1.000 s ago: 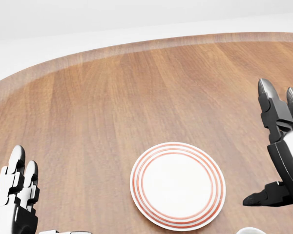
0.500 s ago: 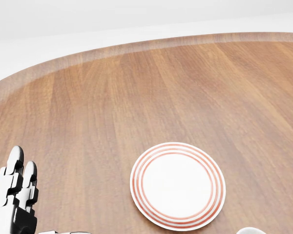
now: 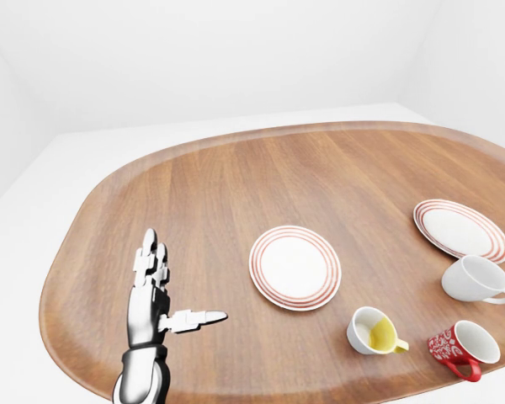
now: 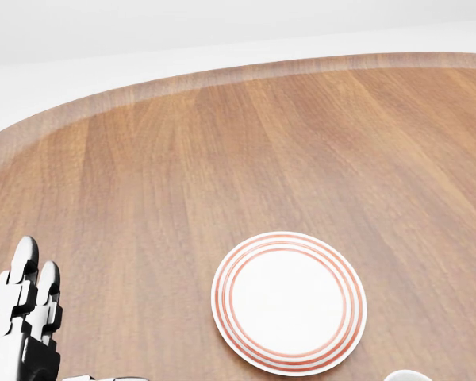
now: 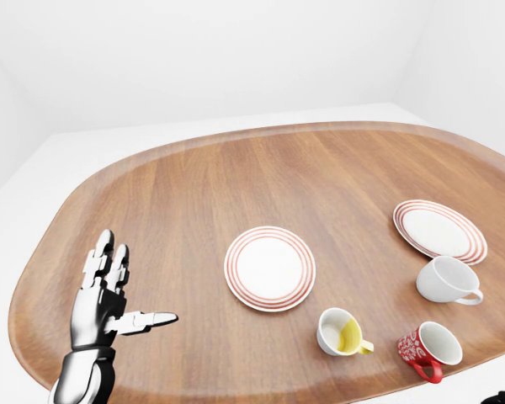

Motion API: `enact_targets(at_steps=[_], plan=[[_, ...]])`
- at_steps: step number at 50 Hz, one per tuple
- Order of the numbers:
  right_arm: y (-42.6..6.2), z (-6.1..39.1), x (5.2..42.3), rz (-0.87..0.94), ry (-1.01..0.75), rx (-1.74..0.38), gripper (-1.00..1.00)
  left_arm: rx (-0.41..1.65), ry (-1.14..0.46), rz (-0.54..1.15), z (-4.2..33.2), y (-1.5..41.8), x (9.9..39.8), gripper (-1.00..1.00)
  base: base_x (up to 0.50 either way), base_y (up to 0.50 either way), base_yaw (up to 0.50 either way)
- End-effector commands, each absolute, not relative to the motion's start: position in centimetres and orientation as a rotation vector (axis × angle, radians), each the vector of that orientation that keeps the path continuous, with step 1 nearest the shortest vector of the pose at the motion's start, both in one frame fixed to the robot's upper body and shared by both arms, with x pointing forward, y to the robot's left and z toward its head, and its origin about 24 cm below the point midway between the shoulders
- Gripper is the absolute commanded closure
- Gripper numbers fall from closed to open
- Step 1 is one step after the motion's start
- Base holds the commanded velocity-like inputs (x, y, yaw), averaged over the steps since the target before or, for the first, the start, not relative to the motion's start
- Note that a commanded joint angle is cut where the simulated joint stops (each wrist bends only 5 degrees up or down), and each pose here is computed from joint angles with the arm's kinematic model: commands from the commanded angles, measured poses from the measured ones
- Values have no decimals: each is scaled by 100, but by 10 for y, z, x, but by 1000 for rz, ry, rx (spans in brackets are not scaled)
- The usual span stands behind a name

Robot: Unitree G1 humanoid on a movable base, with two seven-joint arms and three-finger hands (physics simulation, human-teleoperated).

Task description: Put the red mug on the left plate.

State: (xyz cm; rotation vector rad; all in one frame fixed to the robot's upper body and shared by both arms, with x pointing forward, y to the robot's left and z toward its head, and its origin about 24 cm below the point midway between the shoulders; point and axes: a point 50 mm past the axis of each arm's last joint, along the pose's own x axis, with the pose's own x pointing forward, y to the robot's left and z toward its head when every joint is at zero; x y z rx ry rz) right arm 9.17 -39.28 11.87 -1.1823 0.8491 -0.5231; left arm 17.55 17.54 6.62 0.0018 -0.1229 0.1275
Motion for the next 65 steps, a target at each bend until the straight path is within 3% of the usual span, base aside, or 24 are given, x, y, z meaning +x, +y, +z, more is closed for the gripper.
enact_targets(at_steps=[1, 13, 37, 43, 65], plan=[[-408, 96, 77, -495, 921, -1054, -100, 4, -125, 125, 67, 175, 176, -100, 0, 0, 0], [-421, 81, 91, -478, 957, -1075, -100, 4, -128, 124, 67, 175, 176, -100, 0, 0, 0], [-418, 76, 123, -493, 769, -1050, -100, 2, -138, 119, 69, 174, 177, -100, 0, 0, 0], [-408, 97, 136, -513, 613, -1033, -100, 2, -137, 121, 69, 174, 176, -100, 0, 0, 0], [-406, 66, 132, -438, 721, -979, -100, 3, -135, 123, 69, 174, 176, -100, 0, 0, 0]])
